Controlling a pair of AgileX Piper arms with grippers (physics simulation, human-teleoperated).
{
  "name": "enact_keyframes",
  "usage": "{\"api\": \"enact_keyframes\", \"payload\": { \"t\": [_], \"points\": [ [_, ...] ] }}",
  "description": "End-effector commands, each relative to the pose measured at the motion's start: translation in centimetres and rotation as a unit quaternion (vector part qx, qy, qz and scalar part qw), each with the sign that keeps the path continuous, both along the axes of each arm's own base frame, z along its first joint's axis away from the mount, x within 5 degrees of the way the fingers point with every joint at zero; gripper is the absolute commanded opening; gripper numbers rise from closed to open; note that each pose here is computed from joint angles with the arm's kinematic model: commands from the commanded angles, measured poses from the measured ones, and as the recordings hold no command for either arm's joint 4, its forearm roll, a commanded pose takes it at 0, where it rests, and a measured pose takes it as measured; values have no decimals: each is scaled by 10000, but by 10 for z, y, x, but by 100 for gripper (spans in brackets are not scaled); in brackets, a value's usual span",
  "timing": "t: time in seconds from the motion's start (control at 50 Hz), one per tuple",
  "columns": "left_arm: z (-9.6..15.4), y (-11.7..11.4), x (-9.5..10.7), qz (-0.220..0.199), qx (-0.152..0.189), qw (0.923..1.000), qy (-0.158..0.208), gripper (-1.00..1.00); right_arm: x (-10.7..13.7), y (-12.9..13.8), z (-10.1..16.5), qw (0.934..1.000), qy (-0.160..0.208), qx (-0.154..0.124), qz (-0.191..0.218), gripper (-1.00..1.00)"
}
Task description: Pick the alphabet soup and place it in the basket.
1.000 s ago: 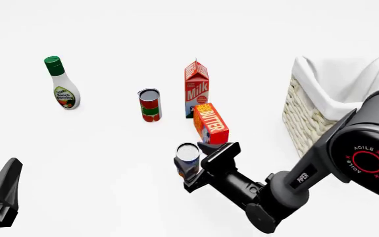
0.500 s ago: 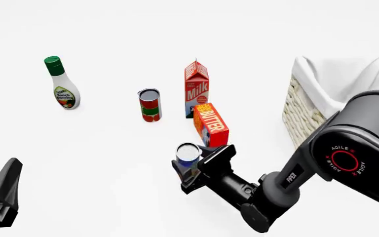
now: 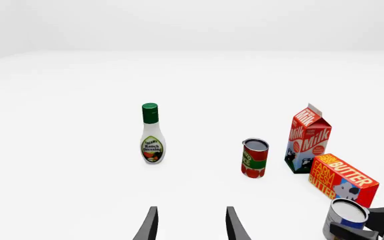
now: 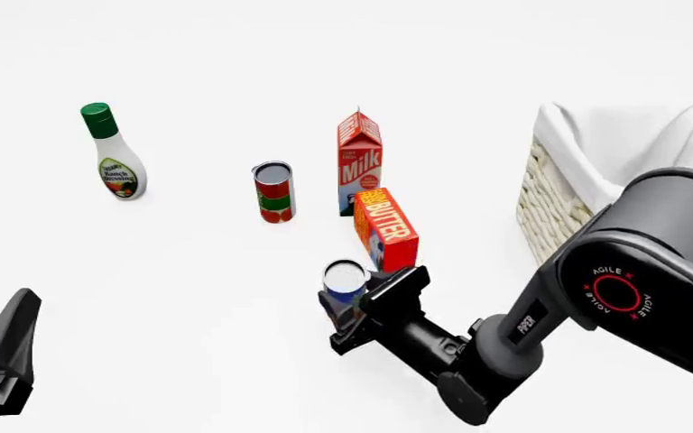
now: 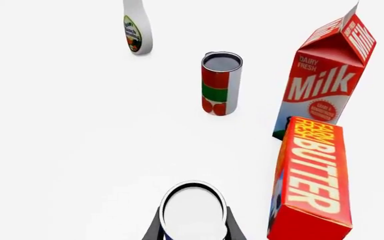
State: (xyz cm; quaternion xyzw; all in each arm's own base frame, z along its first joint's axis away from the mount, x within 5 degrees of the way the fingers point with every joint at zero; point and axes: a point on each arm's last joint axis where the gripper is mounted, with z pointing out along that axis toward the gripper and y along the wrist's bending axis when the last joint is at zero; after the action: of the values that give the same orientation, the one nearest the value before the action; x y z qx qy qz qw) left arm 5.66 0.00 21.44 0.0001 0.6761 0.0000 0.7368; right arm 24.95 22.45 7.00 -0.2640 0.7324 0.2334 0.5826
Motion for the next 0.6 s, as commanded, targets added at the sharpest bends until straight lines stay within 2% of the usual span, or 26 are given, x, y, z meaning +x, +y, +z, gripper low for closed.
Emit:
{"api": "enact_keyframes", "payload": {
  "t": [0.02, 0.34, 0.6],
  "points": [
    [0, 0, 0, 1, 0, 10000, 1, 100, -2, 4, -4, 9999, 95, 38, 75, -100],
    [0, 0, 0, 0, 1, 10000, 0, 100, -9, 3, 11, 9998, -4, 132, 139, -100],
    [0, 0, 0, 0, 0, 10000, 0, 100, -26, -6, 48, 9987, -320, 313, 226, -100]
  ]
}}
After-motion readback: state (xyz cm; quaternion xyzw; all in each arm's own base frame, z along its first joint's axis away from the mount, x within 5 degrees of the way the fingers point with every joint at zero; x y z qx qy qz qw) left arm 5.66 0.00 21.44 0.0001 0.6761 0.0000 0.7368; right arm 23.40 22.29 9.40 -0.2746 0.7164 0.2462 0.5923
